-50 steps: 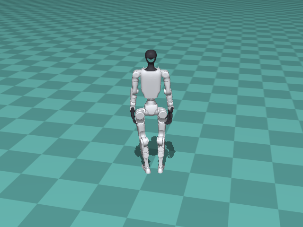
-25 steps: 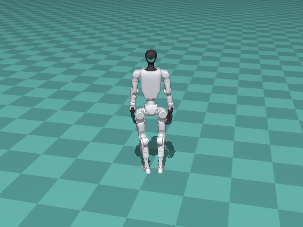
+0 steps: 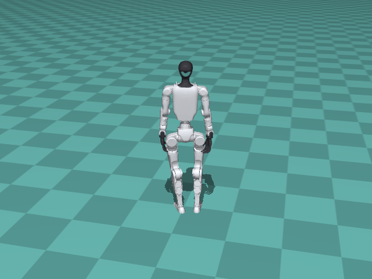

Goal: In place motions

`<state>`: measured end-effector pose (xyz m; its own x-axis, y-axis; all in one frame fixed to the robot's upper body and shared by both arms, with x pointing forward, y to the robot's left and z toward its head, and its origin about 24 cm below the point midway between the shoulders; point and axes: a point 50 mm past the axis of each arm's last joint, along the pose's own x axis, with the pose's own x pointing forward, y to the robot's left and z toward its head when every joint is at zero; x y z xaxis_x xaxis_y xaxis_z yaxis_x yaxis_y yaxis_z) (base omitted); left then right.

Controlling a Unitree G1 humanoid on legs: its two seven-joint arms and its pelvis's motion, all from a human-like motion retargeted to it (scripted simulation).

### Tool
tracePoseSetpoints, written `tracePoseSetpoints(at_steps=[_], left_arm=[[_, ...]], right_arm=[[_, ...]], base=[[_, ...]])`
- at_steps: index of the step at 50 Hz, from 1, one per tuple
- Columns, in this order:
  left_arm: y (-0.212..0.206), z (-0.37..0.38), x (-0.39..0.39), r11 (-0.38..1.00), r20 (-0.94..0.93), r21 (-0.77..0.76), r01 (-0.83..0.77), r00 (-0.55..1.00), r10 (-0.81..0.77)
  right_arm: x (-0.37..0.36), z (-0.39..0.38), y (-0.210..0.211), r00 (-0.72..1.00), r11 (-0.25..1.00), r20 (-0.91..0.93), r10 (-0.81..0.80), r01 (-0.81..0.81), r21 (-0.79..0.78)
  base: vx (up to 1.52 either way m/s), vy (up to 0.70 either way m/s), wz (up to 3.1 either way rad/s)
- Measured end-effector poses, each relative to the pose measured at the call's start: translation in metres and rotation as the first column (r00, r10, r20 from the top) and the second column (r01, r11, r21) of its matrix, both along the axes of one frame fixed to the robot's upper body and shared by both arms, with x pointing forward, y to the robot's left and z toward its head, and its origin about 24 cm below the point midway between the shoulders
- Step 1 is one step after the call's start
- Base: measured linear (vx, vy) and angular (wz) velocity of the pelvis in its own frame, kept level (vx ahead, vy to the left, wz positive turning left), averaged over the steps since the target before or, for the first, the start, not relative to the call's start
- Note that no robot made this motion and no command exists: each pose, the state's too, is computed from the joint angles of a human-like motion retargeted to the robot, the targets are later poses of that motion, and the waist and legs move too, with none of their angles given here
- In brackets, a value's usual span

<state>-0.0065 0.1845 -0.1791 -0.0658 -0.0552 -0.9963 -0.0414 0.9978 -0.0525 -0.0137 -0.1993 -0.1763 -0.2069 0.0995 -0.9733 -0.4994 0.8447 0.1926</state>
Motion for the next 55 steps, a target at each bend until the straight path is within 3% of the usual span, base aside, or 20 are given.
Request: tracePoseSetpoints(at_steps=[55], left_arm=[[0.0022,0.0001,-0.0042,0.999,0.000,0.007,-0.031,1.000,0.031]], right_arm=[[0.0014,-0.0003,0.0008,1.000,1.000,0.005,0.013,-0.013,0.005]], base=[[0.00,0.00,0.00]])
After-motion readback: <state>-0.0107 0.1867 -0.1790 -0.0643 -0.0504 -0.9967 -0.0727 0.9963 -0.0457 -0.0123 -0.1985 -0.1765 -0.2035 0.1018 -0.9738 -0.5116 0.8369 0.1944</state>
